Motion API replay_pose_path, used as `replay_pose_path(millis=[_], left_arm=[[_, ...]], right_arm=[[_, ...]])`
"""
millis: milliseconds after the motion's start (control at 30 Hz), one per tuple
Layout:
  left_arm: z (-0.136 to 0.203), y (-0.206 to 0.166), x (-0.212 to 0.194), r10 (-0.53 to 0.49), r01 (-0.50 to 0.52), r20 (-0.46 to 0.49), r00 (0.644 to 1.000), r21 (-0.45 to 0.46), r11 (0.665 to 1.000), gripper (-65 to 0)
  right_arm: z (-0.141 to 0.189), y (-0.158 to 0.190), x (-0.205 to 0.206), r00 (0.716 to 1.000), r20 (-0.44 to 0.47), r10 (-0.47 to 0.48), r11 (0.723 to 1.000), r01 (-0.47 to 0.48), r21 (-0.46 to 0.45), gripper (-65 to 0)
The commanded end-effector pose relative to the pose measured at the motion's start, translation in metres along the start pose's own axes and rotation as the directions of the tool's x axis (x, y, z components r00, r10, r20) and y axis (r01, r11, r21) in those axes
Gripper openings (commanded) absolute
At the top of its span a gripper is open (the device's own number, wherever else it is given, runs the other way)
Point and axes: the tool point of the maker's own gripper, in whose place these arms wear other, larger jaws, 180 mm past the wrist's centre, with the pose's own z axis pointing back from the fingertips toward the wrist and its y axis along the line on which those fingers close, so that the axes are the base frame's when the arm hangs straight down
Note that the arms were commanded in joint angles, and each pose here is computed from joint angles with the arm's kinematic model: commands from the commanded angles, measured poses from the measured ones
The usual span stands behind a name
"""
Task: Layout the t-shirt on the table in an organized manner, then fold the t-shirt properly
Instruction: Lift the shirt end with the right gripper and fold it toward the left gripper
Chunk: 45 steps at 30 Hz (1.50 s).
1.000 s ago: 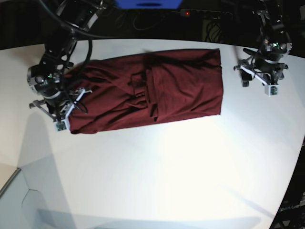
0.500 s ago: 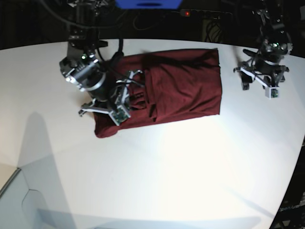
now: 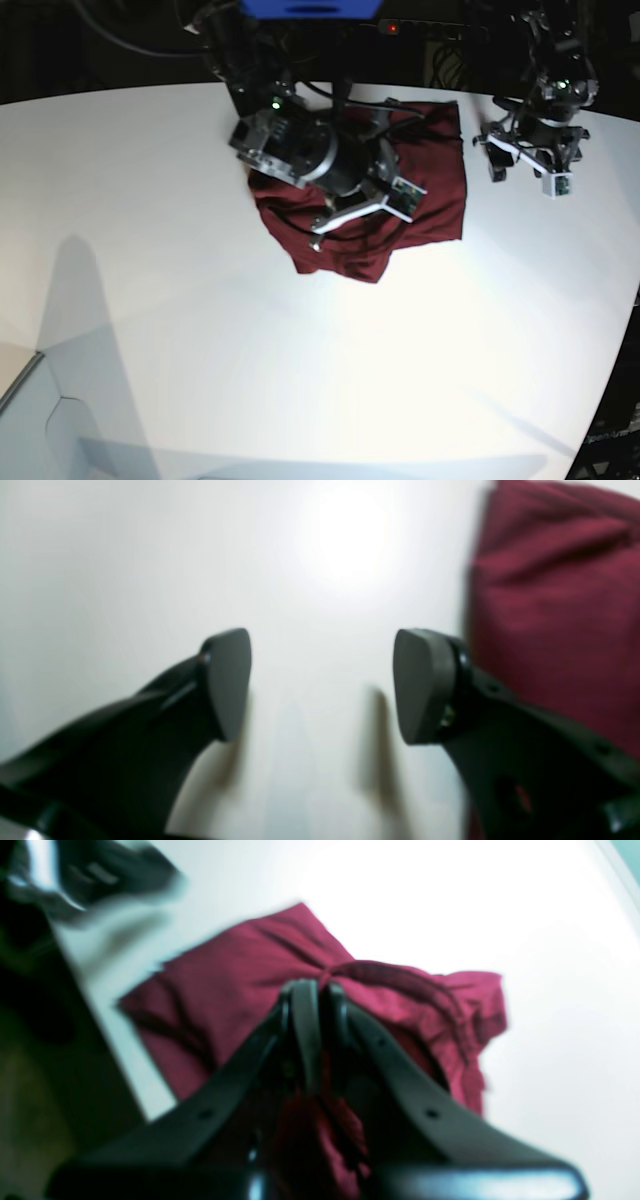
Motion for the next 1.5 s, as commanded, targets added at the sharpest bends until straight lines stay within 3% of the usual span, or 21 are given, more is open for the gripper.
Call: replay_pose_path(millis=[0, 133, 400, 567, 733, 900, 1067, 1200, 1467], left_arm=[[0.003, 0.002, 0.015, -0.01, 0.01, 0.052, 0.999, 0.004, 1.0, -21.9], [0.001, -0.001, 0.011, -0.001, 0.001, 0.043, 0.999, -0.002, 1.0, -21.9], [-0.005, -0.002, -0.002, 0.019, -0.019, 0.008, 1.0, -0.006, 1.0, -21.9], [-0.009, -0.003, -0.001, 0.024, -0.024, 0.007, 1.0, -0.009, 1.0, -21.9], [-0.011, -0.003, -0.004, 0.03, -0.03, -0.003, 1.0, -0.009, 1.0, -21.9], [-0.015, -0.015, -0.003, 0.026, -0.026, -0.003, 1.0, -0.036, 0.999, -21.9], [-0.017, -0.016, -0.005, 0.025, -0.026, -0.039, 0.999, -0.038, 0.999, -21.9], [-0.017, -0.015, -0.004, 0.027, -0.028, -0.046, 0.999, -0.035, 0.999, -21.9], [-0.016, -0.014, -0.006, 0.026, -0.028, -0.049, 0.998, -0.033, 0.999, -21.9]], right_arm=[[-0.001, -0.002, 0.021, 0.998, 0.062, 0.019, 1.0, -0.019, 0.003, -65.0], [-0.012, 0.01, 0.028, 0.996, 0.063, 0.067, 0.997, -0.069, 0.046, -65.0], [-0.014, 0.009, 0.057, 0.979, 0.119, 0.163, 0.985, -0.169, 0.044, -65.0], [-0.015, 0.012, 0.074, 0.962, 0.149, 0.227, 0.971, -0.236, 0.046, -65.0], [-0.03, 0.03, 0.072, 0.949, 0.135, 0.283, 0.948, -0.298, 0.109, -65.0], [-0.05, 0.041, 0.064, 0.946, 0.139, 0.295, 0.934, -0.315, 0.167, -65.0], [-0.055, 0.037, 0.07, 0.935, 0.156, 0.319, 0.924, -0.343, 0.168, -65.0], [-0.052, 0.051, 0.085, 0.911, 0.226, 0.345, 0.904, -0.387, 0.18, -65.0], [-0.046, 0.058, 0.103, 0.891, 0.325, 0.318, 0.904, -0.388, 0.179, -65.0]])
